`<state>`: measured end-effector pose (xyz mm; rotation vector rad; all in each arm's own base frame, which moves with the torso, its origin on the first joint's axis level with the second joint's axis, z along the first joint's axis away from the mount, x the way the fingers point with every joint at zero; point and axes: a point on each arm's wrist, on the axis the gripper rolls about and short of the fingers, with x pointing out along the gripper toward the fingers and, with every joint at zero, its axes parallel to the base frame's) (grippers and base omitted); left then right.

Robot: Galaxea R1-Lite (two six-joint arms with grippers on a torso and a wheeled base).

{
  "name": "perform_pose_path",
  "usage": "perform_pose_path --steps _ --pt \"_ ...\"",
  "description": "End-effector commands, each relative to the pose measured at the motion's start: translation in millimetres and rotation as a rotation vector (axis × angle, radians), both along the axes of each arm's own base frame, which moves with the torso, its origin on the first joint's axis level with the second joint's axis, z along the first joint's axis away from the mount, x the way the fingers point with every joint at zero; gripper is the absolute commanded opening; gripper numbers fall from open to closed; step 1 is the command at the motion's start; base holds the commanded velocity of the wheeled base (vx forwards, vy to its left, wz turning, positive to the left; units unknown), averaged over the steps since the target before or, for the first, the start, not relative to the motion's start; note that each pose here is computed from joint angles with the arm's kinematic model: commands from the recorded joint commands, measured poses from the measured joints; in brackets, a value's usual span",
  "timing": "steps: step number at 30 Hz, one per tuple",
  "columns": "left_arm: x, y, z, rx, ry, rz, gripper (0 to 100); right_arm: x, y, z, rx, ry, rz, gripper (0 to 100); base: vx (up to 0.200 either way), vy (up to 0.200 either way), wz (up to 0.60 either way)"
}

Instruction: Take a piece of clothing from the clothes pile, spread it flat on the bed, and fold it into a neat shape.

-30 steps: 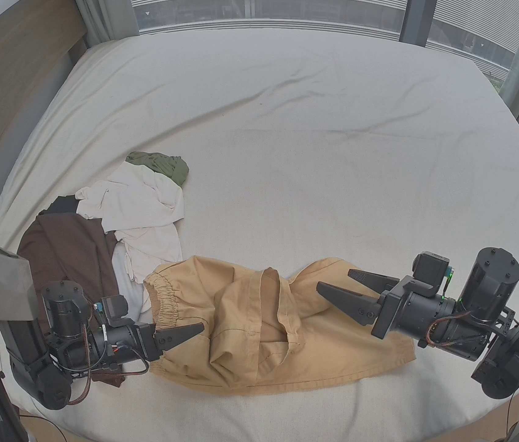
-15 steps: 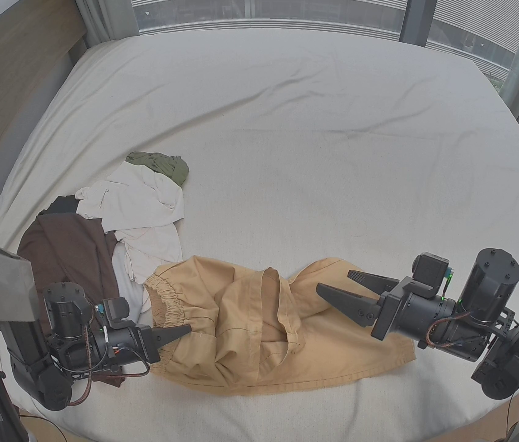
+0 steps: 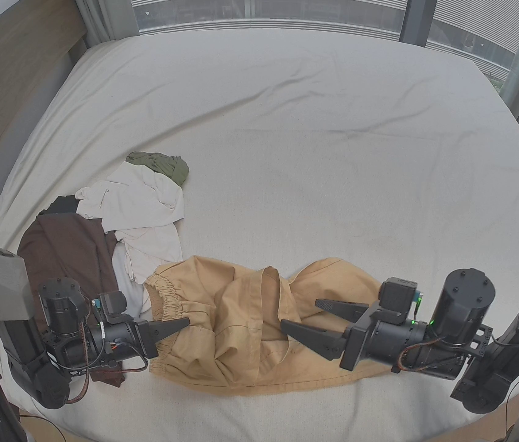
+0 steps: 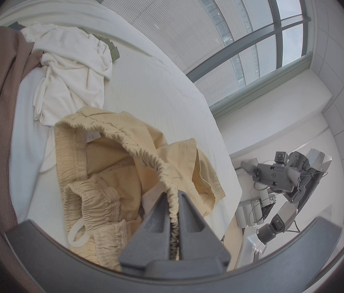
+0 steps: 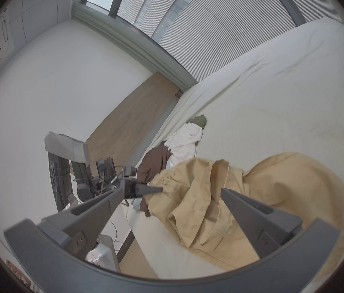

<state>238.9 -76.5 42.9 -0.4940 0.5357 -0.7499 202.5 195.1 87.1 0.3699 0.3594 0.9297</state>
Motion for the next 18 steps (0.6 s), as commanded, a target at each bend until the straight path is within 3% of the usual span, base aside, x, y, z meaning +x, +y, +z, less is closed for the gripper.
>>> perform_pose_path --steps 1,18 --pt "1.3 1.0 3.4 -0.004 -0.018 0.006 0 8.2 12.8 -22.1 -0.042 0.044 0.014 100 0.0 0.0 0.0" --pt "-1.3 0.2 1.3 0.004 -0.007 0.002 0 27.8 36.9 -53.1 -0.077 0.082 0.023 100 0.0 0.0 0.0"
